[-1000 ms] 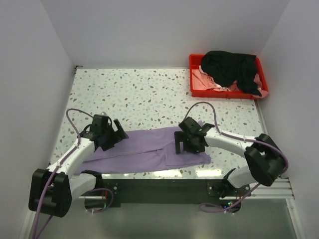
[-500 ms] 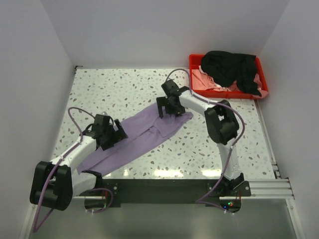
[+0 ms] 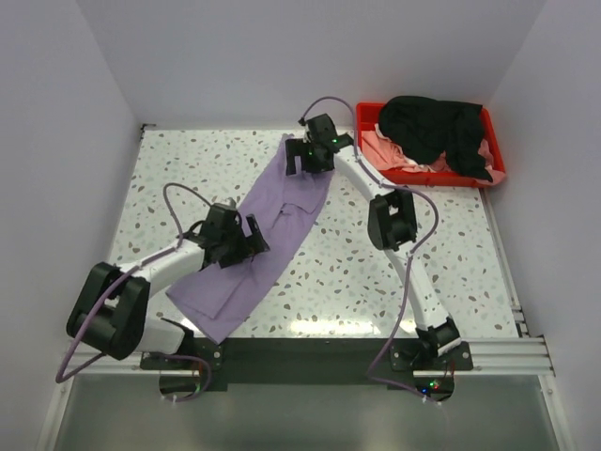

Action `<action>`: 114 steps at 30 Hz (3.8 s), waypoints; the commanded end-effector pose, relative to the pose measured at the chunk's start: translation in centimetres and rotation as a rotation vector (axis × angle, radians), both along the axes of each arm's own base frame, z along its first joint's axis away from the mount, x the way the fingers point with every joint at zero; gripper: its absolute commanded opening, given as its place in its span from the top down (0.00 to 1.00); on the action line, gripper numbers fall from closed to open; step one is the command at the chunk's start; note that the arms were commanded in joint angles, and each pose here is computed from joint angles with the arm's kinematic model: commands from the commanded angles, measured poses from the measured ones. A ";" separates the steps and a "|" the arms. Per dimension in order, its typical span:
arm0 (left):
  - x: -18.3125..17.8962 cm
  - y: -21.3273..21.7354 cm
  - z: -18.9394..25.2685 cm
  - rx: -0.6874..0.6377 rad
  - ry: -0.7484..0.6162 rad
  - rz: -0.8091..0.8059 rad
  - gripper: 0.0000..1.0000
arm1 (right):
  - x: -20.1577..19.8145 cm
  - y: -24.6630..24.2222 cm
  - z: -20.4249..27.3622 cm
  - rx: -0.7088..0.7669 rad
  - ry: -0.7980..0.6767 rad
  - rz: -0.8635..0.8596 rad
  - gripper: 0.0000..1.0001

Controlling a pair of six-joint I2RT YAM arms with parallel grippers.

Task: Fold and stack the t-shirts
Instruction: Fold the tshirt

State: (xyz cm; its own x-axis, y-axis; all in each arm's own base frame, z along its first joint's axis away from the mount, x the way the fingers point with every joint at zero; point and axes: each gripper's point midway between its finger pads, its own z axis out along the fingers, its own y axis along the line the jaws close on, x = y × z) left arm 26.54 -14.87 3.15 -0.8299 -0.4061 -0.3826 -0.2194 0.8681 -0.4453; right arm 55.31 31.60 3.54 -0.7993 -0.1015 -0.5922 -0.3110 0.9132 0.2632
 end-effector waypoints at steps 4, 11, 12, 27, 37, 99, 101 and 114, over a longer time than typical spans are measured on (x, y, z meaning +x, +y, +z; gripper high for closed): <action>-1.9 -5.1 -2.7 -0.030 0.133 -0.108 0.00 | -1.0 -0.5 -8.3 0.079 0.168 -0.006 0.01; -3.4 -10.5 -2.5 -0.049 0.163 -0.203 0.00 | 3.4 2.3 -5.5 0.316 0.050 -0.049 0.01; -3.4 -10.7 -2.3 -0.046 0.160 -0.200 0.00 | 3.9 2.3 -5.1 0.324 0.031 -0.060 0.01; -5.4 -7.6 7.2 0.041 -0.047 -0.109 0.00 | 4.7 1.3 15.7 0.352 -0.299 0.035 0.01; -10.0 0.0 5.6 0.096 -0.026 0.088 0.00 | -9.6 -3.1 15.2 0.086 -0.126 -0.042 0.01; -17.3 -2.2 -2.5 -0.011 0.255 -0.233 0.81 | -17.6 -1.4 7.0 -0.072 0.012 0.058 0.01; -17.0 -2.6 -2.4 -0.018 0.244 -0.244 0.98 | -19.4 -2.4 7.3 -0.065 0.022 0.055 0.01; -20.0 -1.5 -2.0 -0.084 0.305 -0.225 1.00 | -40.1 -8.4 2.7 -0.168 0.215 0.170 0.01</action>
State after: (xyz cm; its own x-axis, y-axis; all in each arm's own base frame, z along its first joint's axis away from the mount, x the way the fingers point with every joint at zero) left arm 8.20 -16.92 1.26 -0.9664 -0.2176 -0.1370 -0.1317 0.8764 -0.4631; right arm 19.97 24.69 8.23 -0.8257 -0.2838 -0.4875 -0.4209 0.8854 0.1973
